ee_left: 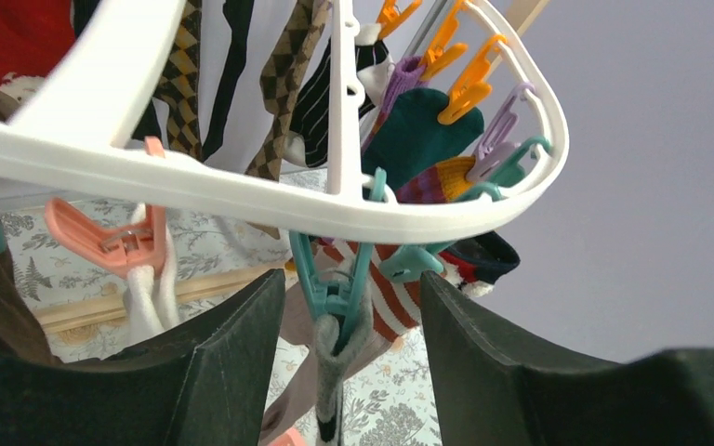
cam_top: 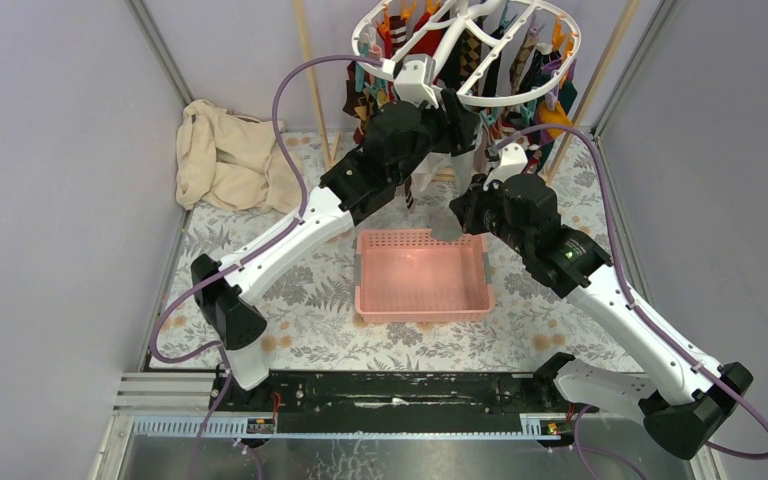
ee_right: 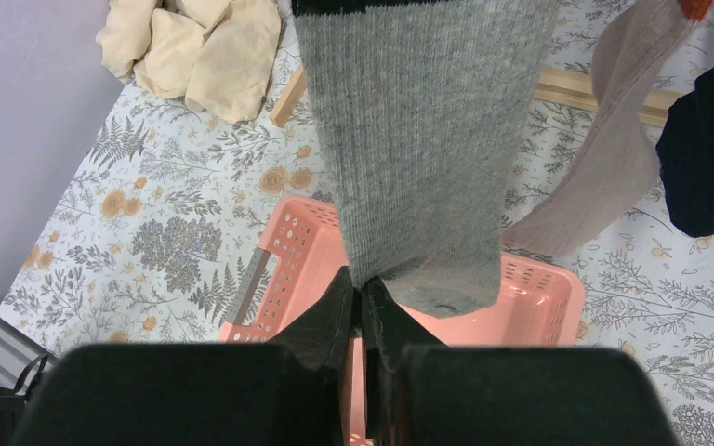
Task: Remove the socks clipped to the hanger
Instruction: Remove the sock from the hanger.
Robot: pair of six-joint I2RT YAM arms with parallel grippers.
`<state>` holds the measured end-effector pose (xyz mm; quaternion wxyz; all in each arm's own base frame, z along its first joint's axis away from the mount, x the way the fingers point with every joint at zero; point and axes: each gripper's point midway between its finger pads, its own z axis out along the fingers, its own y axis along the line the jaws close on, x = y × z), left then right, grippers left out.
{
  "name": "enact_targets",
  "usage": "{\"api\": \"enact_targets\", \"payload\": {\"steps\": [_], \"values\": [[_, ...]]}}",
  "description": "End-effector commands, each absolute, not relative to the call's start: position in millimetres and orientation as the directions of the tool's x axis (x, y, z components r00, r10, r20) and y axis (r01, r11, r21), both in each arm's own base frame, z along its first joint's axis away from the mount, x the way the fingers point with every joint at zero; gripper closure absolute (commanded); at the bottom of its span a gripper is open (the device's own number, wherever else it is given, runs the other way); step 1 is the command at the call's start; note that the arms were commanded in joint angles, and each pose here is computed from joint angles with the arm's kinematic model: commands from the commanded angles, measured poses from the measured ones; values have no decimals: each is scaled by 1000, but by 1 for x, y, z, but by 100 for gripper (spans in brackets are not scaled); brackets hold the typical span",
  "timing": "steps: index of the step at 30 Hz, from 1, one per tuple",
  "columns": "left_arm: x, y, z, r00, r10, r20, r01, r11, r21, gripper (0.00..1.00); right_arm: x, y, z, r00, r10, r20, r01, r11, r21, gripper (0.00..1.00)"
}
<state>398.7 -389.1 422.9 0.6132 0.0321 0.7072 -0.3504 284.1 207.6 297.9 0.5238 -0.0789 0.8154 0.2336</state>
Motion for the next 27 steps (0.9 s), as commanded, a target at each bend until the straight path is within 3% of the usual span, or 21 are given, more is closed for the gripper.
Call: {"api": "enact_targets", "payload": {"steps": [1,23,27], "values": [[411,-381,455,-167,-430,-887,478,751,-455,38,279,208,320,-396,134,-908,-405,862,304,100],[421,-384,438,-203,-413,-888,454,764,-459,41,281,210,311,-410,125,-903,-401,865,302,100],[421,-387,435,-215,-414,-885,460,756,-465,32,281,211,309,-411,120,-904,-403,865,299,100]]}}
